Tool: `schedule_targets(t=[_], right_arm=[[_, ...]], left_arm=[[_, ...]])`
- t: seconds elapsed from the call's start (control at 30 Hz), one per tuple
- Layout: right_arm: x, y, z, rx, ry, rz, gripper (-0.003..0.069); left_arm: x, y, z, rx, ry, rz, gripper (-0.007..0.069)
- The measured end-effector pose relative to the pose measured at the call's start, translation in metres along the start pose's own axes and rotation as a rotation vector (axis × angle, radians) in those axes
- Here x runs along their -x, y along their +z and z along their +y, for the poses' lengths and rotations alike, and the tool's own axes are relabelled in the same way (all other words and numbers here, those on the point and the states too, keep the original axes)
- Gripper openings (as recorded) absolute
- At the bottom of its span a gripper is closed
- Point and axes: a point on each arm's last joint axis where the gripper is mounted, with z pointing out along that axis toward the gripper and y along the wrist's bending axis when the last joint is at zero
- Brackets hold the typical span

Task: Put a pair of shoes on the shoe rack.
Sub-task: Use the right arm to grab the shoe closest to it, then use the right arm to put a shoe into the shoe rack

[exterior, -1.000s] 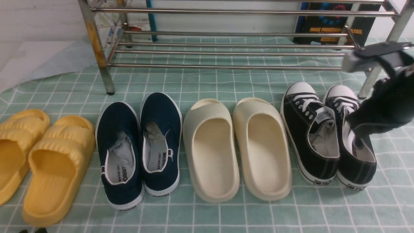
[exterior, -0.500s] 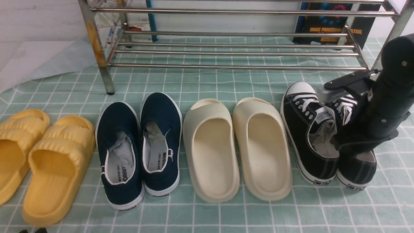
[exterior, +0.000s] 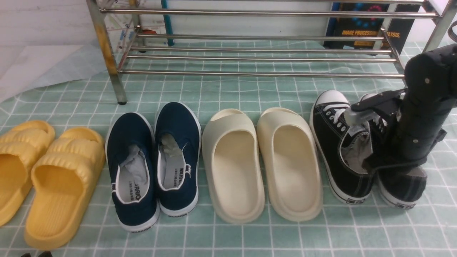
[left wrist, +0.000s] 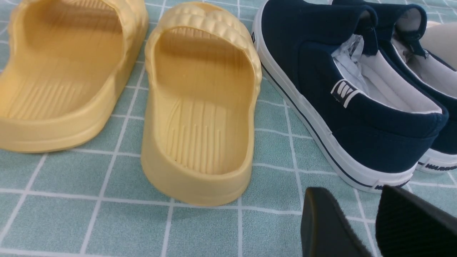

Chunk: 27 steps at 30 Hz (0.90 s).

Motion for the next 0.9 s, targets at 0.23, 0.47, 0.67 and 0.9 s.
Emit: schedule_targets(t=[0.23, 0.47, 0.67, 0.9], right_arm=[[-0.019, -0.066, -0.003, -0.009, 0.033, -0.096, 0.0030], [-0.029, -0.116, -0.002, 0.009, 0.049, -0.256, 0.0030], [-0.016, -0.110, -0.006, -0.040, 0.020, -0.329, 0.0030], [0.025, -0.076, -0.010, -0.072, -0.002, -0.476, 0.0031]], left_arm=[[0.000, 0.000, 0.000, 0.000, 0.000, 0.000, 0.0238], [0.000, 0.000, 0.000, 0.000, 0.000, 0.000, 0.0238], [0.000, 0.000, 0.000, 0.000, 0.000, 0.000, 0.0238], [0.000, 0.000, 0.000, 0.000, 0.000, 0.000, 0.0238]])
